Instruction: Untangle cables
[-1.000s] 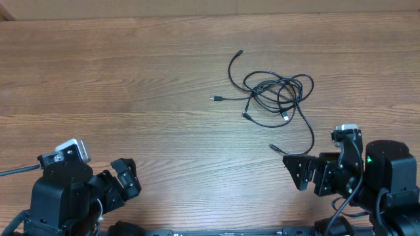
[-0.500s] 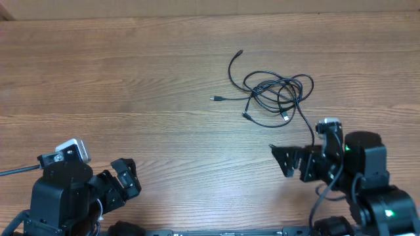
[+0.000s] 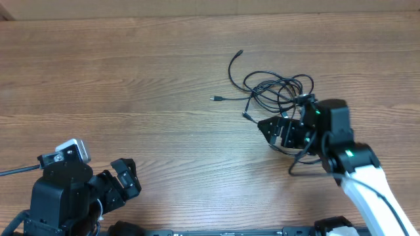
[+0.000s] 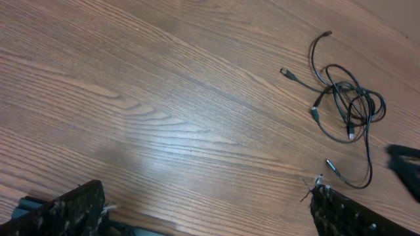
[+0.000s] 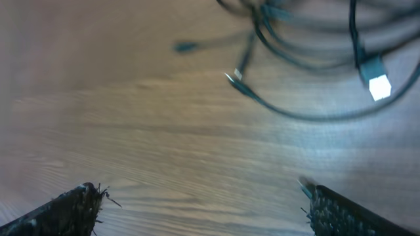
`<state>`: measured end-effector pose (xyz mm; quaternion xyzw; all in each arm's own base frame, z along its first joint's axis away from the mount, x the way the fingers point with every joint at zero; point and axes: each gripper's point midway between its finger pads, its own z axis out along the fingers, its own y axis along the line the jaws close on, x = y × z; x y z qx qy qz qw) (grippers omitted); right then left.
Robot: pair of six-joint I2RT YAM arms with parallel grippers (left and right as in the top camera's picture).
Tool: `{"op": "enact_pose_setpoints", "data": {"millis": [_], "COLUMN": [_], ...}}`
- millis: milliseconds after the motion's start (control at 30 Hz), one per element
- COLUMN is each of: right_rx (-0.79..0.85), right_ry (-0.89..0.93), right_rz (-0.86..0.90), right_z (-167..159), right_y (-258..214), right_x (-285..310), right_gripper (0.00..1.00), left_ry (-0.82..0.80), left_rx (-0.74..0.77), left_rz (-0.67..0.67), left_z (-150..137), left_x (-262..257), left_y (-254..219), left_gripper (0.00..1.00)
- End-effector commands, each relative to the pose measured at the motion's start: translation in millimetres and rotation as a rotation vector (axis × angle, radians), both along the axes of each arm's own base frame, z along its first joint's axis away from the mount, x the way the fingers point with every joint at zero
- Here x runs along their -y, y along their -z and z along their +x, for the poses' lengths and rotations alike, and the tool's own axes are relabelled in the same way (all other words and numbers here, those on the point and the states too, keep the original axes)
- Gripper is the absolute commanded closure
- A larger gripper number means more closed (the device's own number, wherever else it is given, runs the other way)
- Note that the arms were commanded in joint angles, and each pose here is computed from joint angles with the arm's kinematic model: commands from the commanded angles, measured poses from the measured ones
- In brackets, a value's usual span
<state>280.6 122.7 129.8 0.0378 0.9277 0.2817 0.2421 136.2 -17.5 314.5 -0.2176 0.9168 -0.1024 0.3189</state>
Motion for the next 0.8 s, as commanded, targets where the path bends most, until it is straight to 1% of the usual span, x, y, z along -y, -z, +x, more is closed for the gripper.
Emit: {"op": "enact_pose_setpoints", "data": {"millis": [0,67,133,233,333,433,600,767], "right_rx": [-0.104,-0.144,-0.126,-0.055,0.057,0.135,0.227,0.317], "right_ry": [-0.006,-0.014,-0.069,-0.105,-0.106,-0.102,-0.064,-0.141], "right_rz": [0.0,-0.01,-0.022,-0.027,-0.01,-0.016,-0.224,-0.333], "right_z": [-0.6,1.3,5.9,20.4,41.1,55.0,76.9,92.6], "right_y": [29.2,44.6,52.7,52.1,37.0,26.9,37.7,48.9], "right_x": [-4.1,-5.0,-8.4,-12.2,-16.6,-16.9,5.2,-2.6], "right_gripper": [0.0,0.0,0.0,0.0,0.0,0.0,0.01,0.05], "left_ry": [-0.011,-0.011,-0.011,-0.011,-0.011,-0.011,-0.011,-0.011], "left_rx": [0.002,0.002,0.002,0.002,0.002,0.002,0.002,0.002], "left_rz": [0.009,0.009,0.009,0.009,0.009,0.009,0.009,0.009], "left_z": [0.8,0.8,0.8,0.8,0.7,0.8,0.8,0.8], "left_x": [-2.2,-2.2,-2.2,-2.2,-2.2,-2.2,-2.2,-2.2], "left_y": [-0.5,-0.5,-0.5,-0.5,-0.4,-0.5,-0.5,-0.5], "left_gripper": [0.01,0.0,0.0,0.01,0.0,0.0,0.0,0.01]}}
